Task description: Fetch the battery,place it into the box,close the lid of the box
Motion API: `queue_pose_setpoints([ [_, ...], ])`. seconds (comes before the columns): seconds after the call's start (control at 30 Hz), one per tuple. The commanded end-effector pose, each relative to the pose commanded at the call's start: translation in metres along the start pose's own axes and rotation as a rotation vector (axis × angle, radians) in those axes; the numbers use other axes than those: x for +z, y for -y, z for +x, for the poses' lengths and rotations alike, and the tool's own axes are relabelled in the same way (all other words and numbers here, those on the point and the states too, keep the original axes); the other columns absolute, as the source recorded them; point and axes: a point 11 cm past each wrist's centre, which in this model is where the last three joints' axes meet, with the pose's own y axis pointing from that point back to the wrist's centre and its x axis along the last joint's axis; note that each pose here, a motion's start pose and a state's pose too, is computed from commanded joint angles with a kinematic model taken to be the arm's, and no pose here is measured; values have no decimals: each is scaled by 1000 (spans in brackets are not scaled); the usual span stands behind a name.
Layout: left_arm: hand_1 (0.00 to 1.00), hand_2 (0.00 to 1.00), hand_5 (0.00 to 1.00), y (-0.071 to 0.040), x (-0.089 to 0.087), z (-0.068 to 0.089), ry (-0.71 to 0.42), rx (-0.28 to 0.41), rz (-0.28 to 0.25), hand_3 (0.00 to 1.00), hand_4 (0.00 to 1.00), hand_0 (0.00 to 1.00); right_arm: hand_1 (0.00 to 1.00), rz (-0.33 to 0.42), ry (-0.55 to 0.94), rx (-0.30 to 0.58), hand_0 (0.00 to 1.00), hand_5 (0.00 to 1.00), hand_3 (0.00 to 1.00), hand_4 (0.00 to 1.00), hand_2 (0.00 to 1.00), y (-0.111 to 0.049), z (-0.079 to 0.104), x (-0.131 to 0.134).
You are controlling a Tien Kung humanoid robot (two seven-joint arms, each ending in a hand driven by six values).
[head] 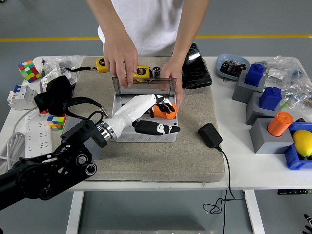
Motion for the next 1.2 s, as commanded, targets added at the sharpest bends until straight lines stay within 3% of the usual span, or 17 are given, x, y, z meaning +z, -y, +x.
queue_pose_setpoints([
  [0.3,561,601,689,11,4,-5,-6,-16,-15,614,998,301,661,-2,-3,-1,629,441,542,961,659,0,0,1],
  [0.5,566,616,680,16,18,4,-28,26,-69,631,998,299,661,-3,-2,-1,629,442,540,961,659,0,0,1],
  [0.63,566,616,680,21,20,5,-48,26,-69,631,998,299,661,-3,-2,-2,629,442,540,961,659,0,-1,1],
  [1.1,578,611,674,18,8,-3,-70,-6,-74,628,998,311,661,-4,-8,1,628,441,540,961,659,0,0,2],
  [1.13,621,622,669,19,6,-4,-71,-7,-73,638,998,461,661,-3,-8,1,630,440,540,961,659,0,0,2],
  [1.2,621,622,669,20,4,-7,-69,-10,-70,638,998,461,661,-1,-7,1,630,440,540,961,659,0,0,1],
])
